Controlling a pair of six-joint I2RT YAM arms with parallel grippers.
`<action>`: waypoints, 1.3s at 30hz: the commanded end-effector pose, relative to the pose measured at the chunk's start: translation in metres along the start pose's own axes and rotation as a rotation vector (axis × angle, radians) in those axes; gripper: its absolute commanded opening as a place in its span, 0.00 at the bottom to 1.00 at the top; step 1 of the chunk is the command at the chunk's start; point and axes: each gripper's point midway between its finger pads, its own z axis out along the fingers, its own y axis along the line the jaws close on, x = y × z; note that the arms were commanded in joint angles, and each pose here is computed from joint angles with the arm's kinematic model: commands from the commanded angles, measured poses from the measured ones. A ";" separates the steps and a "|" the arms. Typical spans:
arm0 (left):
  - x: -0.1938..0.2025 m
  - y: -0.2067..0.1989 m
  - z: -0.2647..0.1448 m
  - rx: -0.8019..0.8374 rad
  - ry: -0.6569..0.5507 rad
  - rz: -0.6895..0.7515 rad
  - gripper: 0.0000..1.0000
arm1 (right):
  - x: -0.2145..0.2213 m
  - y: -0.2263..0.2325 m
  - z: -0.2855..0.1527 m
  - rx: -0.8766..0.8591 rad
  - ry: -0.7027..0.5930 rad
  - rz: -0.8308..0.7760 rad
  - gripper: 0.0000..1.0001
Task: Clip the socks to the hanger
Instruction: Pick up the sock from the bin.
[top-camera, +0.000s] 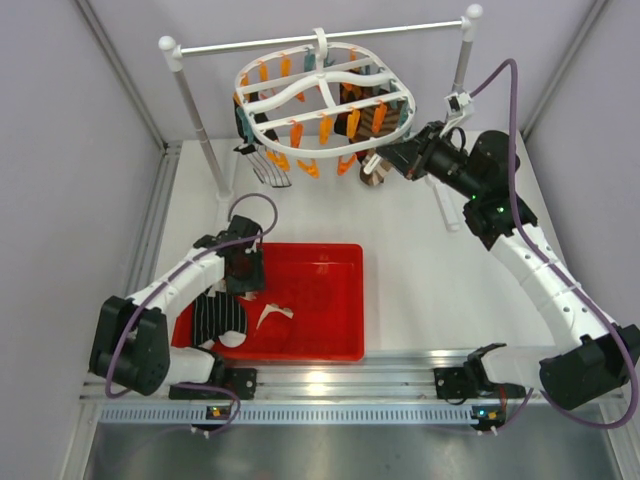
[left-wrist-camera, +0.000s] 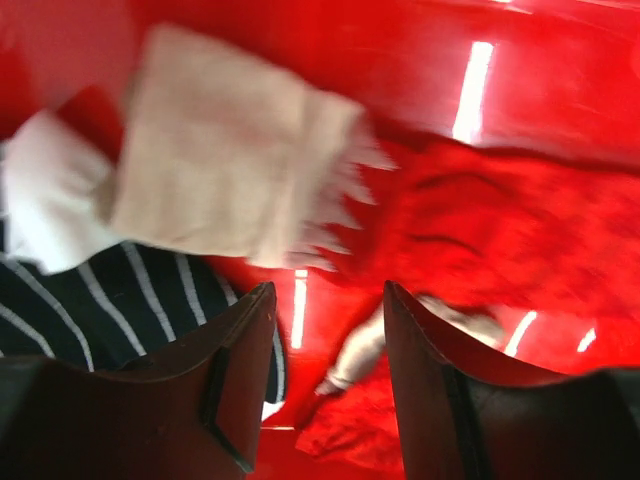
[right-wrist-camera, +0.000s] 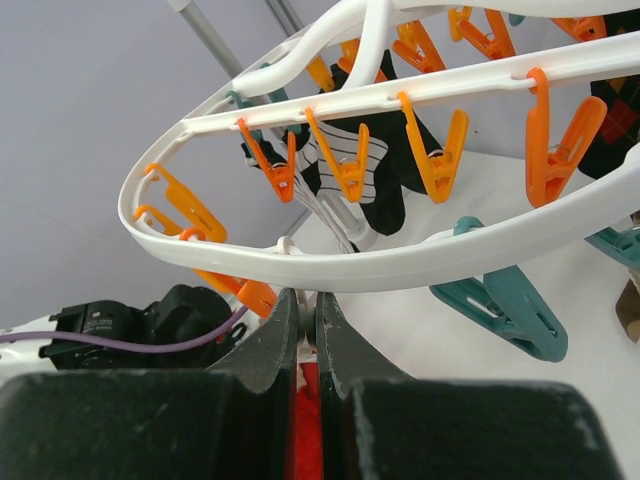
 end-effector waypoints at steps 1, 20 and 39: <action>-0.018 0.014 0.007 -0.076 -0.092 -0.149 0.52 | -0.007 -0.001 -0.007 0.012 -0.025 -0.023 0.00; -0.038 0.023 0.010 -0.176 -0.172 -0.491 0.51 | -0.004 -0.002 -0.006 0.009 -0.029 0.005 0.00; -0.056 -0.009 0.015 -0.072 -0.182 -0.319 0.00 | -0.009 -0.003 -0.008 0.024 -0.045 -0.008 0.00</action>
